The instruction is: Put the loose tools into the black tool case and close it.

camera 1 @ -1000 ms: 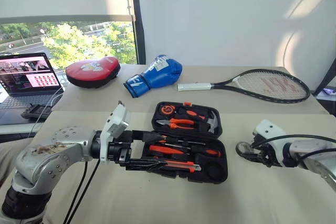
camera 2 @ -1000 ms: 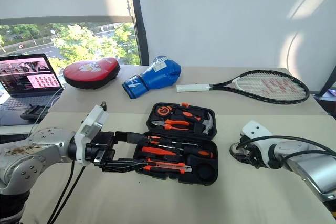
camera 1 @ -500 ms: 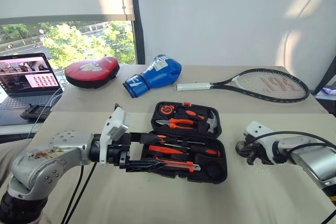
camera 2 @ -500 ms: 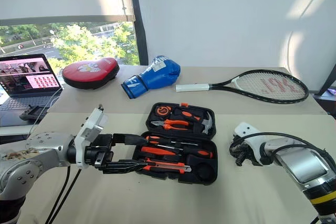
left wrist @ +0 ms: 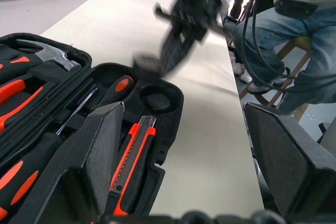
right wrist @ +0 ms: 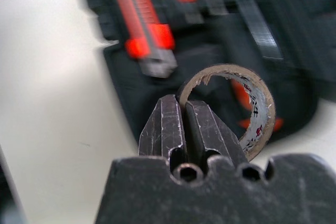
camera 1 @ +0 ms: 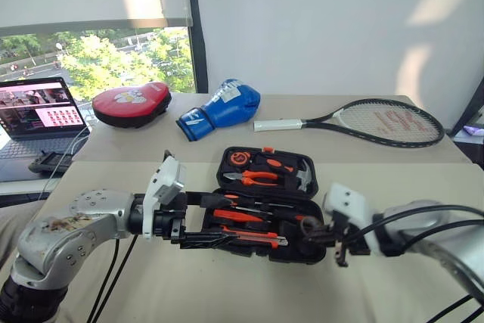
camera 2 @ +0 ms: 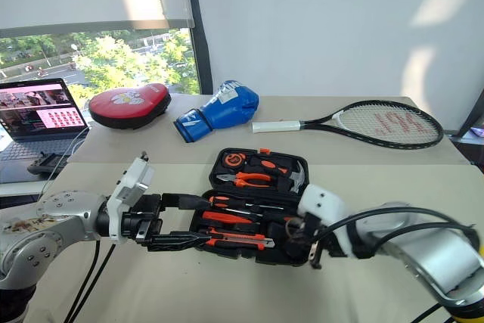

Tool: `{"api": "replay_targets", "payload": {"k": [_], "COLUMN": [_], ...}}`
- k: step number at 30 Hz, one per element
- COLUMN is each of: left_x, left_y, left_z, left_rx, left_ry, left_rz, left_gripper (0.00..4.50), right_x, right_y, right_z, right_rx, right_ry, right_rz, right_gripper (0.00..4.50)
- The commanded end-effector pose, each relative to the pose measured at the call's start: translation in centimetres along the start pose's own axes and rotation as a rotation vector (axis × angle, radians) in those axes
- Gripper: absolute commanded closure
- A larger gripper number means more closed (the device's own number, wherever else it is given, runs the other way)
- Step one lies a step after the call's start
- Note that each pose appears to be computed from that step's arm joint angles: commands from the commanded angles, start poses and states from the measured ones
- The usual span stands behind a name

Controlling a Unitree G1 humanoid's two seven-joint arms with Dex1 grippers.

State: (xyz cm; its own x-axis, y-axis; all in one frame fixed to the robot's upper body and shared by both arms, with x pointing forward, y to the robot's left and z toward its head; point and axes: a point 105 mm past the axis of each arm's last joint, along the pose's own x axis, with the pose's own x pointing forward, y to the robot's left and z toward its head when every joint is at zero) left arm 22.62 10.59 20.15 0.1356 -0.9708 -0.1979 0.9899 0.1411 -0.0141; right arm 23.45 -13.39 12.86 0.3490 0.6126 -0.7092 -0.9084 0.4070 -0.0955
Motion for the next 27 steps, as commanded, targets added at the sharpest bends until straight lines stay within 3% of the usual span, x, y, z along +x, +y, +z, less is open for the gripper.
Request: {"api": "replay_targets", "payload": {"k": [1,5,11,18,21,24,27], "left_x": [-0.1,-0.2,-0.3,-0.8,-1.3,-1.4,-1.8], "left_y": [-0.1,-0.1,-0.1,1.1,3.3,5.1,8.7], "left_z": [0.6,0.2,-0.1,-0.7,-0.8,-0.9,-1.3], "left_rx": [0.045,0.049,0.048,-0.018,-0.12,-0.142,-0.169], "left_ry": [-0.006,0.002,0.002,-0.016,-0.081,-0.097,-0.09], "left_rz": [-0.008,-0.006,0.002,0.08,0.201,0.304,0.515], "left_gripper": [0.61,0.61,0.61,0.61,0.61,0.61,0.61], "right_x": [0.2,0.9,1.3,-0.1,-2.2,-3.0,-3.3], "right_y": [0.1,0.6,0.9,0.1,-0.5,-1.0,-3.3], "right_z": [0.0,-1.7,-2.1,0.9,3.0,3.4,3.6], "right_rx": [-0.019,-0.011,-0.026,-0.023,0.043,0.061,0.13], "right_ry": [0.02,0.102,0.117,-0.04,-0.186,-0.232,-0.271], "right_rz": [-0.027,-0.007,0.023,0.001,-0.012,-0.05,-0.17], "right_gripper": [4.47,4.47,4.47,2.16,2.16,2.16,2.16]}}
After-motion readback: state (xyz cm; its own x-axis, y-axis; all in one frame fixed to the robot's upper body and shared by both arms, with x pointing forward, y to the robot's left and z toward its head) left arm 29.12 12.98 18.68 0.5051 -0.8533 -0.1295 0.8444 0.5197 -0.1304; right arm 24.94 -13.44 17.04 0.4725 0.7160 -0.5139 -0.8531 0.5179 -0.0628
